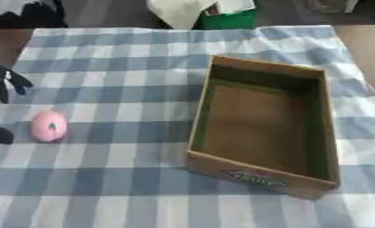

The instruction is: Pick up objects on the table and place them in the box.

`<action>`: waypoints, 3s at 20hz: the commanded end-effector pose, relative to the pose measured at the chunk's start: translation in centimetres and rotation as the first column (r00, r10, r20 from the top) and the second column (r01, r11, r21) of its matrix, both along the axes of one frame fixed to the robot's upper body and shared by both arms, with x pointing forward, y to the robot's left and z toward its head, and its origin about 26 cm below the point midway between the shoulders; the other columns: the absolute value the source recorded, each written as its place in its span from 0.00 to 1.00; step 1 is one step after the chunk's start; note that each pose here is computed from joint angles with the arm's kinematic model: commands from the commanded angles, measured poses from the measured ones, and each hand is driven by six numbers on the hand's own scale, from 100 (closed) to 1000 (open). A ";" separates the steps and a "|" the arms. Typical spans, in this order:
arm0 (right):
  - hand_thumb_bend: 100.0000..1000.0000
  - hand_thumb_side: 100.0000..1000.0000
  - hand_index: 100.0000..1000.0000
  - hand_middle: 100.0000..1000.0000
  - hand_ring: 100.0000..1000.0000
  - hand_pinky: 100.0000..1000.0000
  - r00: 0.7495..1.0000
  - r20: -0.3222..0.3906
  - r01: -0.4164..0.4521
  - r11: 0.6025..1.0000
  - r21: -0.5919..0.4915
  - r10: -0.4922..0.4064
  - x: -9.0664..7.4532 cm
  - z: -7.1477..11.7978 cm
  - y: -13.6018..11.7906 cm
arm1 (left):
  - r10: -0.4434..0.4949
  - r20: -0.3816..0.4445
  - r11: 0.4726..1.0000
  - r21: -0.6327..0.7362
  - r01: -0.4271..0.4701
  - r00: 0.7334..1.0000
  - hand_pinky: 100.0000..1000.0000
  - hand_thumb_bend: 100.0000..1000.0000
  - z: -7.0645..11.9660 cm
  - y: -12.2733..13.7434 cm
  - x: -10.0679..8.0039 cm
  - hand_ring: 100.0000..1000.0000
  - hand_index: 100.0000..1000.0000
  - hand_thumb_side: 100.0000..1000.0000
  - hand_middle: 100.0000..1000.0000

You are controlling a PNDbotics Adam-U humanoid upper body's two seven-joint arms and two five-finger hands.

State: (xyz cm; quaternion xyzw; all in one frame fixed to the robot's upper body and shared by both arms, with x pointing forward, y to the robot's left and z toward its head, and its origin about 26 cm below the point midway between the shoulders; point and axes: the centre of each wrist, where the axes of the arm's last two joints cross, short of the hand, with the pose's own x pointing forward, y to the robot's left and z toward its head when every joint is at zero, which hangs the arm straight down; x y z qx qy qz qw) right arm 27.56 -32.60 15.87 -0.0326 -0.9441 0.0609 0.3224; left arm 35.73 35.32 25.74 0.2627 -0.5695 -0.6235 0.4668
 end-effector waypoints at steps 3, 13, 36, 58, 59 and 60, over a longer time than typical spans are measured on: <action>0.00 1.00 0.93 0.66 0.88 0.87 1.000 0.020 -0.004 1.000 -0.018 0.005 -0.1 0.6 0.1 | 0.054 0.034 0.998 -0.014 -0.054 0.998 0.36 0.84 0.7 -0.8 0.0 0.53 0.85 0.64 0.64; 0.00 1.00 0.93 0.66 0.88 0.88 1.000 0.018 -0.009 1.000 -0.018 0.010 0.0 0.7 0.3 | 0.036 -0.026 0.999 -0.016 -0.037 0.999 0.36 0.84 -0.2 -3.0 0.4 0.53 0.85 0.60 0.64; 0.00 1.00 0.93 0.66 0.88 0.88 1.000 0.008 -0.025 0.999 -0.023 0.025 0.1 0.7 0.6 | 0.004 0.088 0.976 0.215 -0.023 0.996 0.33 0.71 0.2 -2.6 0.0 0.57 0.86 0.60 0.66; 0.00 1.00 0.93 0.66 0.88 0.88 1.000 0.004 -0.031 0.999 -0.020 0.031 0.2 0.6 0.7 | 0.058 0.000 0.954 0.294 -0.055 0.998 0.33 0.69 -2.0 -1.4 1.5 0.59 0.83 0.58 0.67; 0.00 1.00 0.93 0.66 0.88 0.88 1.000 0.004 -0.030 0.999 -0.019 0.030 0.2 0.6 0.7 | 0.058 -0.003 0.955 0.291 -0.054 0.998 0.33 0.69 -2.1 -1.4 1.6 0.58 0.82 0.58 0.67; 0.00 1.00 0.93 0.66 0.88 0.88 1.000 0.004 -0.030 0.999 -0.019 0.030 0.2 0.6 0.7 | 0.058 -0.004 0.957 0.286 -0.055 0.998 0.32 0.68 -2.2 -1.4 1.7 0.58 0.82 0.58 0.66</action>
